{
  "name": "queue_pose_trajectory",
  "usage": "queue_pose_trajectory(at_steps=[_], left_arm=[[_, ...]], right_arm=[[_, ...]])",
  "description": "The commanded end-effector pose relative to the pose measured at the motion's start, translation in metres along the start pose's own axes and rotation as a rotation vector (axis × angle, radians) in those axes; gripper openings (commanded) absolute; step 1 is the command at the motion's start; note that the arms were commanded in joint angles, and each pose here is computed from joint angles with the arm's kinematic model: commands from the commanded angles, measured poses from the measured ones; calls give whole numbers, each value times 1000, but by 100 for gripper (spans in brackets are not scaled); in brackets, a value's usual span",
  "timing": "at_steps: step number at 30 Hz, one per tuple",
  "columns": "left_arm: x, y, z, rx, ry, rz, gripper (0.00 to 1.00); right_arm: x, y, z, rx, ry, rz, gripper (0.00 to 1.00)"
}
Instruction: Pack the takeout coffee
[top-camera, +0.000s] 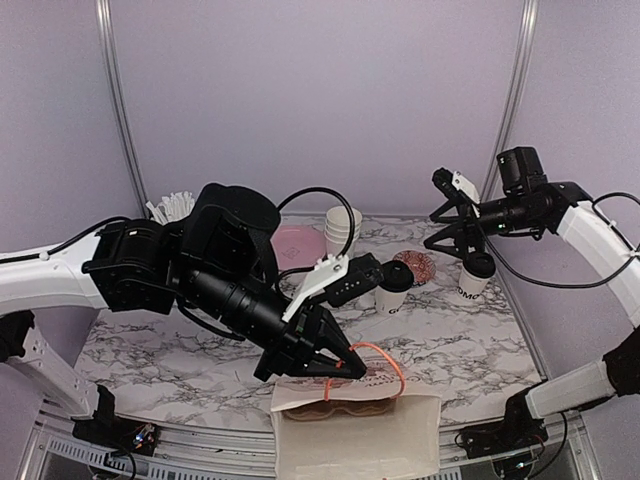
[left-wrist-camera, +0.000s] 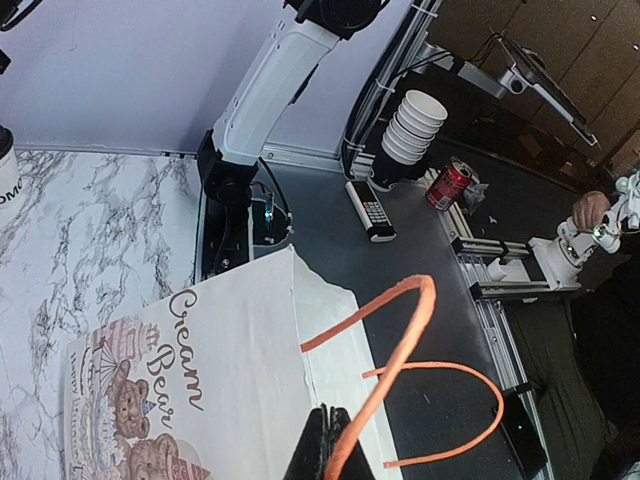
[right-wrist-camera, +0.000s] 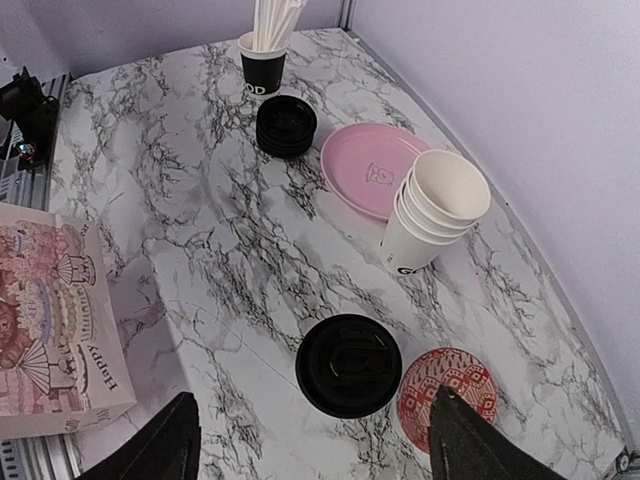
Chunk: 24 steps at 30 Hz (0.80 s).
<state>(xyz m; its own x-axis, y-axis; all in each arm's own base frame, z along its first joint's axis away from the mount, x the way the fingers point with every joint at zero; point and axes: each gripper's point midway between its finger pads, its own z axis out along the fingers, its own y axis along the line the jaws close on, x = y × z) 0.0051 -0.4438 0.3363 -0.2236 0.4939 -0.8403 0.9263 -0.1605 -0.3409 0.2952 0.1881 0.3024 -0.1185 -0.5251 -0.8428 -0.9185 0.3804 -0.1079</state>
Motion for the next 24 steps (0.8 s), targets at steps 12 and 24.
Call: queue_pose_trajectory(at_steps=[12, 24], left_arm=[[-20, 113, -63, -494, 15, 80, 0], [-5, 208, -104, -687, 55, -27, 15]], right_arm=[[27, -43, -2, 223, 152, 42, 99], [67, -66, 60, 99, 393, 88, 76]])
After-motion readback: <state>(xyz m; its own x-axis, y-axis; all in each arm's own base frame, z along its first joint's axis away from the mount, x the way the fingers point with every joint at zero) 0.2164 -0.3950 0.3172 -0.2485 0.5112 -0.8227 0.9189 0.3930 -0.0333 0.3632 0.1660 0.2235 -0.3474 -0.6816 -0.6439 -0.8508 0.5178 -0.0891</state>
